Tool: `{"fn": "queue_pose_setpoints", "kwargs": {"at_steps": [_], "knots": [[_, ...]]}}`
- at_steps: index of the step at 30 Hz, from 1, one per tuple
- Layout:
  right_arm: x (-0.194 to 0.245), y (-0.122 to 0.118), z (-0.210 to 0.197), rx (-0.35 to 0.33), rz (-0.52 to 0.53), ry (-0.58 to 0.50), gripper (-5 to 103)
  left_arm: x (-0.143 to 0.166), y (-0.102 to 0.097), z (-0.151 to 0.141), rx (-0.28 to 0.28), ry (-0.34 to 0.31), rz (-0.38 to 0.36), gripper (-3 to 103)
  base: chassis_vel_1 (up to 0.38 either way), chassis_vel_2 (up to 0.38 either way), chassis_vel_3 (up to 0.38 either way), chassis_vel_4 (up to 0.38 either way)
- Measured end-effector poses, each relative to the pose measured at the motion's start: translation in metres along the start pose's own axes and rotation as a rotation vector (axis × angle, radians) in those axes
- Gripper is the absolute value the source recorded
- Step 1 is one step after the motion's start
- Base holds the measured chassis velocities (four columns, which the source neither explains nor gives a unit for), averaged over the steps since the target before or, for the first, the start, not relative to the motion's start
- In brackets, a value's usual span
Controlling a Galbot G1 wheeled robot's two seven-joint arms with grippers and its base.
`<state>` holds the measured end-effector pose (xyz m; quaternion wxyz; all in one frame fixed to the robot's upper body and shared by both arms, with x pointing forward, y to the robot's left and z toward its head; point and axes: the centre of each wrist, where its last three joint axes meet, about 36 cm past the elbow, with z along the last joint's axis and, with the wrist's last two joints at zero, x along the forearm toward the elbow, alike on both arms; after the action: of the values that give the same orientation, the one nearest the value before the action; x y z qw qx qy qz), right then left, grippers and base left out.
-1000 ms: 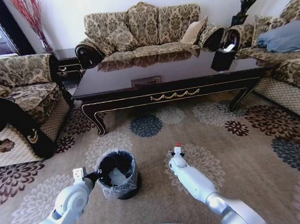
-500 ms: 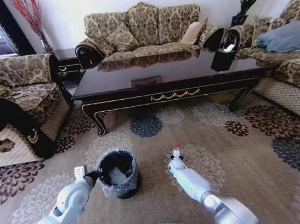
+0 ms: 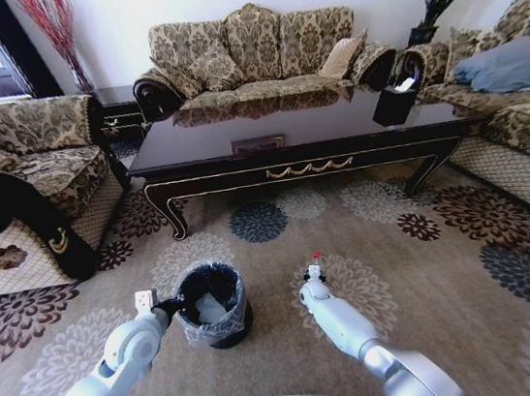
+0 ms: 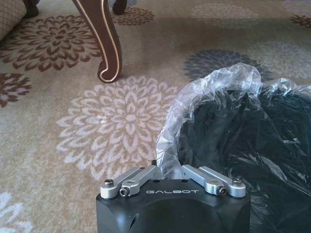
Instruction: Move to the front of the table and pick up the trash from the floor, then place it into the trash bin.
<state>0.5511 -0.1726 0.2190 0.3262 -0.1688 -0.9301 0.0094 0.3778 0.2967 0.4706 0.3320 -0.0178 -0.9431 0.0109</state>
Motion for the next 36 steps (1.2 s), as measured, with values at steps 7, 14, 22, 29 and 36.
{"fn": "queue_pose_setpoints", "kwargs": {"at_steps": [7, 14, 22, 29, 36], "knots": [[0.019, -0.011, -0.016, -0.004, -0.028, -0.066, 27, -0.008, -0.01, -0.002, -0.012, 0.003, 0.014, 4, 0.0, 0.0, 0.0, 0.0], [0.061, -0.034, -0.038, -0.09, -0.09, -0.128, 27, -0.021, -0.022, -0.012, -0.028, 0.011, 0.049, 4, 0.0, 0.0, 0.0, 0.0], [0.11, -0.103, -0.047, -0.074, -0.121, -0.234, 27, -0.037, -0.052, -0.016, -0.039, 0.045, 0.115, 4, 0.0, 0.0, 0.0, 0.0], [0.178, -0.162, -0.071, -0.059, -0.196, -0.404, 27, -0.057, -0.099, -0.038, -0.107, 0.039, 0.182, 4, 0.0, 0.0, 0.0, 0.0], [0.226, -0.175, -0.061, -0.055, -0.314, -0.515, 27, -0.067, -0.137, -0.044, -0.158, 0.068, 0.246, 4, 0.0, 0.0, 0.0, 0.0]]}}
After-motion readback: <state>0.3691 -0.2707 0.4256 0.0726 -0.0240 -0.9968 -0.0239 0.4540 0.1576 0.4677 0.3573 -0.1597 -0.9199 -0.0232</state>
